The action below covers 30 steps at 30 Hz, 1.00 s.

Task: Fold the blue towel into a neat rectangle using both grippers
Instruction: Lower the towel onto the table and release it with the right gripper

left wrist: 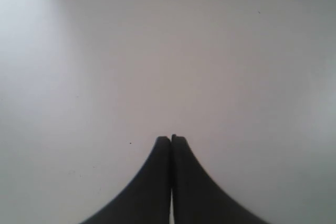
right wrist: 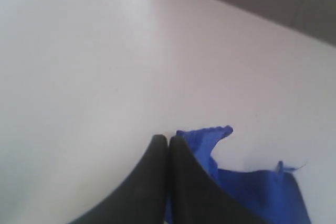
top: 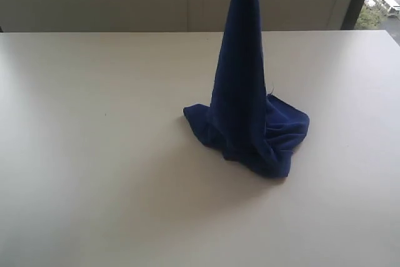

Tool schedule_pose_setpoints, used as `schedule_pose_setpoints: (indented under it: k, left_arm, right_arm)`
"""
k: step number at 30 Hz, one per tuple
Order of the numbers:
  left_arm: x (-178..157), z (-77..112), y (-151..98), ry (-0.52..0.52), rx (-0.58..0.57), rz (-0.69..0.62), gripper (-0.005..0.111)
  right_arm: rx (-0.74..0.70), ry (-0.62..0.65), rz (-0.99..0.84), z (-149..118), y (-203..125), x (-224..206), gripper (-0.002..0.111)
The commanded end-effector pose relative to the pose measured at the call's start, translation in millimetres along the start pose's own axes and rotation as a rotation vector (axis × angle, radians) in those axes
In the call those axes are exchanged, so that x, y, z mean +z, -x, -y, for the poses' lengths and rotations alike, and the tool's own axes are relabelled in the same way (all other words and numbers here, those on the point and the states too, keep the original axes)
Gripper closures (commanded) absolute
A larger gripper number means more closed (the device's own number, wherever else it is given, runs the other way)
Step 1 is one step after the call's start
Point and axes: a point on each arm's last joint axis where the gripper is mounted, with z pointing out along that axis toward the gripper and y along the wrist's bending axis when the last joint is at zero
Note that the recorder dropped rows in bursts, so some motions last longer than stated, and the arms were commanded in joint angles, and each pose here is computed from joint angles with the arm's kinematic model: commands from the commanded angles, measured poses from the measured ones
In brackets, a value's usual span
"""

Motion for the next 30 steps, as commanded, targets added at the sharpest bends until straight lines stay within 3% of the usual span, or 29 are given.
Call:
schedule_pose_setpoints:
  k: [1,7,14,15,17,21,25,30]
  left_arm:
    - [1.2,0.3,-4.3,-0.003,-0.008,-0.021,0.107]
    - [1.2,0.3,-4.3,-0.003,-0.008,-0.021,0.107]
    - [1.2,0.3,-4.3,-0.003,-0.008,-0.021,0.107]
    - [1.2,0.3,-4.3,-0.003,-0.008,-0.021,0.107]
    - [1.2,0.3,-4.3,-0.003,-0.008,-0.021,0.107]
    - [1.2,0.3,-4.3,-0.003,-0.008,-0.021,0.107]
    - [1.2,0.3,-4.3,-0.003,-0.008,-0.021,0.107]
    - [1.2,0.3,-4.3,-0.003,-0.008,-0.021,0.107]
  right_arm:
    - [0.043,0.057,-0.103,0.3,-14.5,16.1,0.108]
    - [0.141,0.272,-0.159,-16.4,-47.4,77.2,0.108]
    - [0.101,0.251,-0.126,-49.0,-71.0,151.3,0.107]
    - [0.099,0.243,-0.12,-52.6,-73.6,159.7,0.105]
    - [0.071,0.234,-0.119,-66.7,-82.9,185.7,0.087]
    - [-0.046,0.217,-0.07,-70.8,-73.3,168.9,0.059]
    - [-0.175,0.078,0.015,-47.3,-53.0,114.2,0.057]
    - [-0.042,-0.055,-0.054,-2.9,-56.7,92.9,0.06]
